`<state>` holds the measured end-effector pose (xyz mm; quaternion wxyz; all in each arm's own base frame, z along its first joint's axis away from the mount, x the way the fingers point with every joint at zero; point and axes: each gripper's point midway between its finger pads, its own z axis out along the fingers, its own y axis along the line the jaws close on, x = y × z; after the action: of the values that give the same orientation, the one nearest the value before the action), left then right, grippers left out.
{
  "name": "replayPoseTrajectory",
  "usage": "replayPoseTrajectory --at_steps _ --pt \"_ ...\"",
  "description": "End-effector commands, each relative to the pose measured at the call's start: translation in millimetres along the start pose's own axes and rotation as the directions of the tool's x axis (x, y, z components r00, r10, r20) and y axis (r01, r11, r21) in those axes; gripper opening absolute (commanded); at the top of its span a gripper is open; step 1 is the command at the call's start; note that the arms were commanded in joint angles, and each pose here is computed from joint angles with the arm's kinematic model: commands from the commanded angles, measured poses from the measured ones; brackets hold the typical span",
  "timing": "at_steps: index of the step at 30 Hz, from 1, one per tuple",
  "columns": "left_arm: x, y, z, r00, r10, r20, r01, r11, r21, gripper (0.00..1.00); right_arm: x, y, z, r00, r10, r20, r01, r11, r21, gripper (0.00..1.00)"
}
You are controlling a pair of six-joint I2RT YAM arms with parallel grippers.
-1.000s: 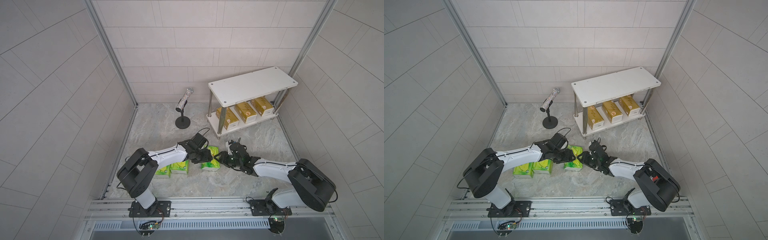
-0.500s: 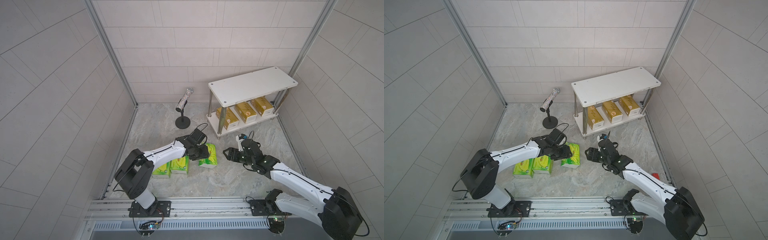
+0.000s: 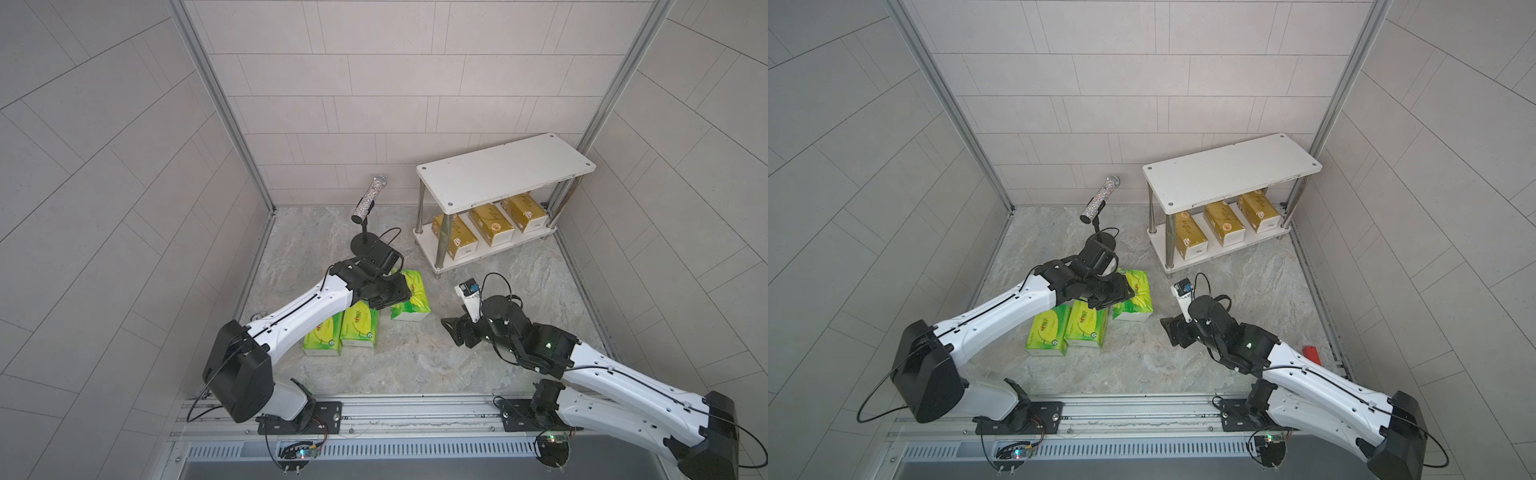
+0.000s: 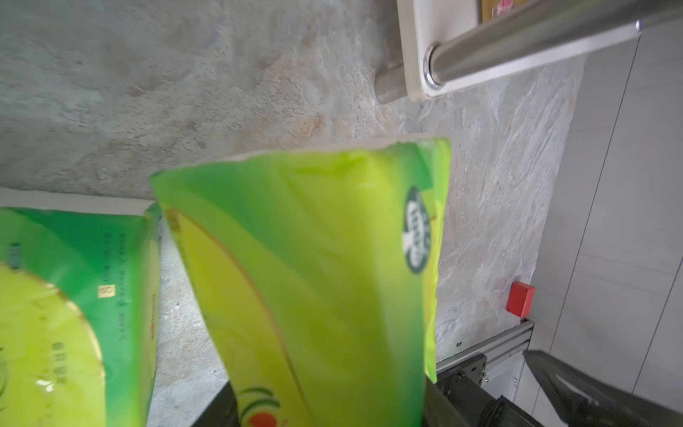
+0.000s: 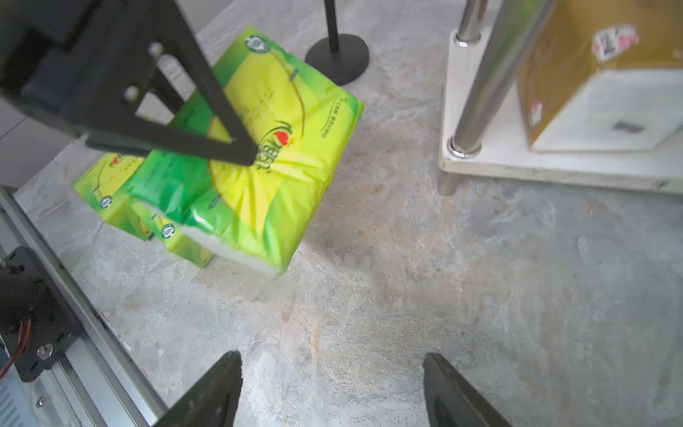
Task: Place the tissue boxes on the shelf by color
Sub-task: Pick up the box of tissues from the center of the board.
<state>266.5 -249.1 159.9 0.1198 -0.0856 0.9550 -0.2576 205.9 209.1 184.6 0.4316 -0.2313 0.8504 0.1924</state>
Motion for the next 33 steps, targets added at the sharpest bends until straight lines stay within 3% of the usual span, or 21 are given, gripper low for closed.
replayPoseTrajectory --at_steps 1,6,11,16,26,33 --pt "-9.7 -0.1 -20.0 0.999 -0.042 0.029 0.042 0.999 -0.007 0.57 -25.7 1.6 -13.5 0.973 -0.193 0.129 0.186 0.98 0.063 0.84" --pt "-10.9 0.5 -26.3 0.995 -0.101 0.016 0.101 0.995 0.012 0.57 -22.4 27.6 -9.4 0.901 -0.407 0.149 0.4 0.913 0.075 0.85" --pt "-12.3 -3.1 -36.0 0.988 -0.156 -0.001 0.156 0.987 0.037 0.57 -25.2 50.8 -0.9 0.788 -0.599 0.143 0.578 0.799 0.164 0.87" --pt "-10.6 -5.2 -44.1 0.983 -0.182 -0.009 0.182 0.982 0.05 0.57 -31.7 71.5 7.1 0.7 -0.695 0.164 0.66 0.717 0.224 0.88" --pt "-7.7 -4.9 -48.3 0.975 -0.221 -0.011 0.221 0.972 0.079 0.57 -24.3 95.7 34.8 0.603 -0.781 0.161 0.753 0.625 0.205 0.93" --pt "-3.9 -3.6 -53.0 0.973 -0.229 -0.009 0.229 0.969 0.09 0.57 -51.9 98.2 40.1 0.618 -0.762 0.195 0.695 0.645 0.318 0.95"
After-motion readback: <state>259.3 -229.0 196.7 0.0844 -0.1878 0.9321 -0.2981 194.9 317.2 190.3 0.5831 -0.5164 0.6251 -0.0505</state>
